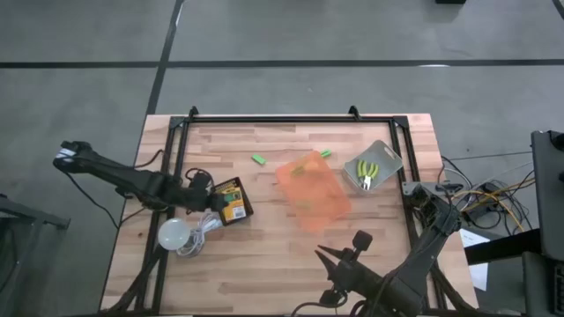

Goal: Pick & Place School Supplies
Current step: Put the green eraser into the orange bin

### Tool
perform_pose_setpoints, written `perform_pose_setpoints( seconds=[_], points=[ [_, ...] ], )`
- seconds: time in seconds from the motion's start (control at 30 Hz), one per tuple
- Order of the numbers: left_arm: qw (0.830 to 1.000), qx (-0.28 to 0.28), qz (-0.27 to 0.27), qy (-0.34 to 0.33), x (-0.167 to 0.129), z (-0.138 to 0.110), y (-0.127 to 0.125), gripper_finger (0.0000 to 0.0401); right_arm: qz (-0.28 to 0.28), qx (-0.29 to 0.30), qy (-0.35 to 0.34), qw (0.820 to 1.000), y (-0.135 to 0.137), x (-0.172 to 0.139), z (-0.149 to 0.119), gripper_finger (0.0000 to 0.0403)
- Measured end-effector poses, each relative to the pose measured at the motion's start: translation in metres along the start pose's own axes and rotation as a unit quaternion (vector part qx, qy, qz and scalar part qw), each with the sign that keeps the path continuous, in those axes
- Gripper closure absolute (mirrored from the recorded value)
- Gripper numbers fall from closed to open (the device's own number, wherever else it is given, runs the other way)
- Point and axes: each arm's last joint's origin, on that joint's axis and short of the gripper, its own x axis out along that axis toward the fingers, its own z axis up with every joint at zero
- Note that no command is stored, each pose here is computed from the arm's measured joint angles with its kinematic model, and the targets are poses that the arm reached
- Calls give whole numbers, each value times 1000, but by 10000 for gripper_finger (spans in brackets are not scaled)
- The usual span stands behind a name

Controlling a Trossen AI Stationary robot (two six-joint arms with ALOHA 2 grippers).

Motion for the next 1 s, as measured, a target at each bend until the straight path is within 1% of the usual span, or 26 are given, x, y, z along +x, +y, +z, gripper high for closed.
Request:
perform_pose_setpoints(
  seconds=[0.07, 0.13, 0.2, 0.23, 0.3, 0.33, 0.4, 0.47, 0.53, 0.6, 0.67, 0.77, 0.87, 1.0],
  points=[
    [999, 18, -27, -2, -6, 2, -7, 195, -1, -3, 0, 1000, 0, 0, 0, 346],
    [997, 53, -63, -8, -12, 4, -18, 194, -2, -5, 0, 1000, -1, 0, 0, 346],
    [988, 112, -101, -24, -19, 6, -29, 195, -3, -11, -1, 1000, -1, 0, 0, 346],
    [981, 148, -123, -37, -22, 7, -36, 195, -4, -12, -3, 1000, -1, 1, 0, 346],
    [956, 223, -174, -71, -30, 9, -51, 194, -6, -11, -2, 1000, -1, 3, 1, 346],
    [940, 258, -202, -90, -34, 10, -58, 195, -6, -8, -2, 1000, -2, 3, 1, 346],
    [906, 310, -255, -132, -43, 12, -72, 195, -9, 5, -2, 1000, -4, 5, 3, 346],
    [872, 349, -295, -175, -51, 15, -82, 194, -8, 19, -2, 1000, -8, 4, 6, 346],
    [842, 376, -325, -209, -60, 17, -90, 195, -9, 34, -3, 999, -13, 4, 11, 346],
    [823, 399, -332, -231, -67, 19, -93, 194, -7, 49, -3, 999, -18, 3, 14, 346],
    [815, 408, -333, -241, -72, 21, -94, 194, -6, 66, -4, 998, -24, 2, 19, 346],
    [815, 406, -325, -255, -74, 23, -92, 195, -3, 89, -6, 996, -37, -1, 27, 346],
    [819, 402, -314, -262, -72, 23, -90, 195, 0, 108, -8, 994, -51, -4, 36, 346],
    [835, 373, -320, -246, -69, 22, -91, 194, -4, 120, -9, 993, -70, -3, 48, 346]
  ],
)
